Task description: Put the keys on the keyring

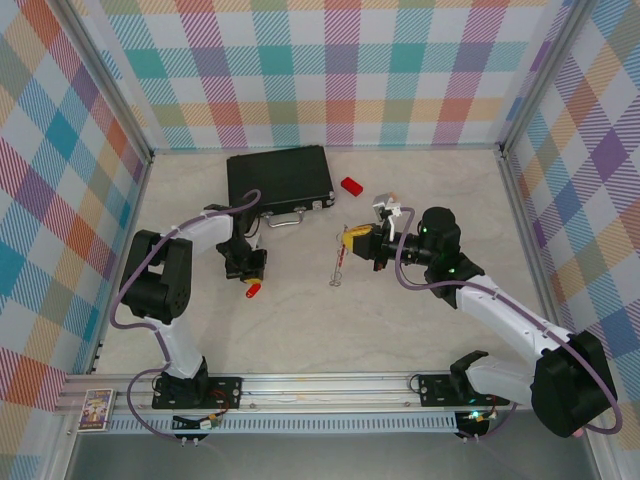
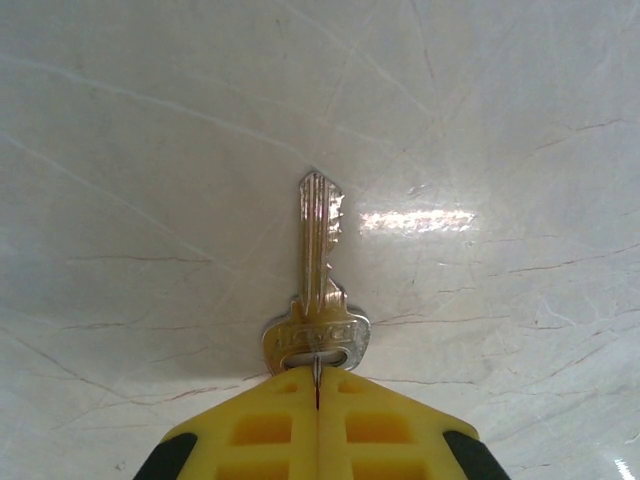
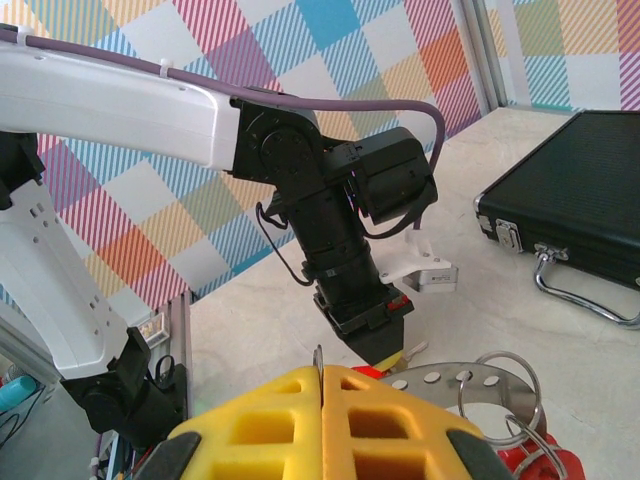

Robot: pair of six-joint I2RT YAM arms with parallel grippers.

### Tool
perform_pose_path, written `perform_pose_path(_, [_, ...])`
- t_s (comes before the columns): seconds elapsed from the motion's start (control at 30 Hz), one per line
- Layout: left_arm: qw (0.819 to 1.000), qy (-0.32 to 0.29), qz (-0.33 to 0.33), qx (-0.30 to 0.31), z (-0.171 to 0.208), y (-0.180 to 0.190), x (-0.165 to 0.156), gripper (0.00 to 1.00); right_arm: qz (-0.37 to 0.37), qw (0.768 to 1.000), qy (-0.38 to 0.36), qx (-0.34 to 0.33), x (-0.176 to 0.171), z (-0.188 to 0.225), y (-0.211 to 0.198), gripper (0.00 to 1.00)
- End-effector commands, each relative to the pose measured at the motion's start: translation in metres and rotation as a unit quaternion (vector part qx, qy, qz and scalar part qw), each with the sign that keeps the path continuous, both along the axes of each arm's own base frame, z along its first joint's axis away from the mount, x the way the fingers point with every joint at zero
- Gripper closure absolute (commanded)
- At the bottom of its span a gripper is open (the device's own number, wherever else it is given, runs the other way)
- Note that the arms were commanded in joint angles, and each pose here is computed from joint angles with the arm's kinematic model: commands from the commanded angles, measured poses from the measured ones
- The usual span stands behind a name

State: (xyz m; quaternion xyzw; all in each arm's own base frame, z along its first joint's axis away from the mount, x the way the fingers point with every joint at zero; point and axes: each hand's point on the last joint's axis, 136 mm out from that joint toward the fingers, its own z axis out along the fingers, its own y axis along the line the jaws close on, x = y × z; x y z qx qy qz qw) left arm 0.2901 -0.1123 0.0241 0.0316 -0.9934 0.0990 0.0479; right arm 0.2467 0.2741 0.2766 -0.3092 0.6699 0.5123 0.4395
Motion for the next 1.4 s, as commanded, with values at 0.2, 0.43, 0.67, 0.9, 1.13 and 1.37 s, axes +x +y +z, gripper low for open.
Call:
perform_pose_path(0.2, [0.990,-0.138,-0.032,0.024,0.066,-0.006,0.016,1.00,0.015,1.000,-0.012,0.015,-0.006,0.008,0.003,1.00])
perform_pose_path(0.43, [0.948,-0.307,-0.075,0.034,0.122,-0.031,0.027,1.00,0.011,1.000,-0.012,0.021,-0.005,0.009,0.003,1.00])
perform_pose_path(0.67, [0.863,-0.496,-0.089,-0.033,0.182,-0.075,0.035,1.00,0.006,0.999,-0.024,0.025,-0.008,0.017,0.001,1.00])
perform_pose_path(0.9, [0.769,-0.611,-0.083,-0.170,0.223,-0.111,0.031,1.00,-0.006,0.999,-0.043,0.017,-0.009,0.024,-0.004,1.00])
perform_pose_path(1.13, [0.664,-0.681,-0.115,-0.286,0.263,-0.140,0.017,1.00,-0.016,0.998,-0.053,0.003,-0.006,0.027,-0.005,1.00])
perform_pose_path(1.37, [0.587,-0.683,-0.195,-0.389,0.280,-0.173,-0.011,1.00,-0.018,0.997,-0.074,-0.012,-0.005,0.037,-0.005,1.00])
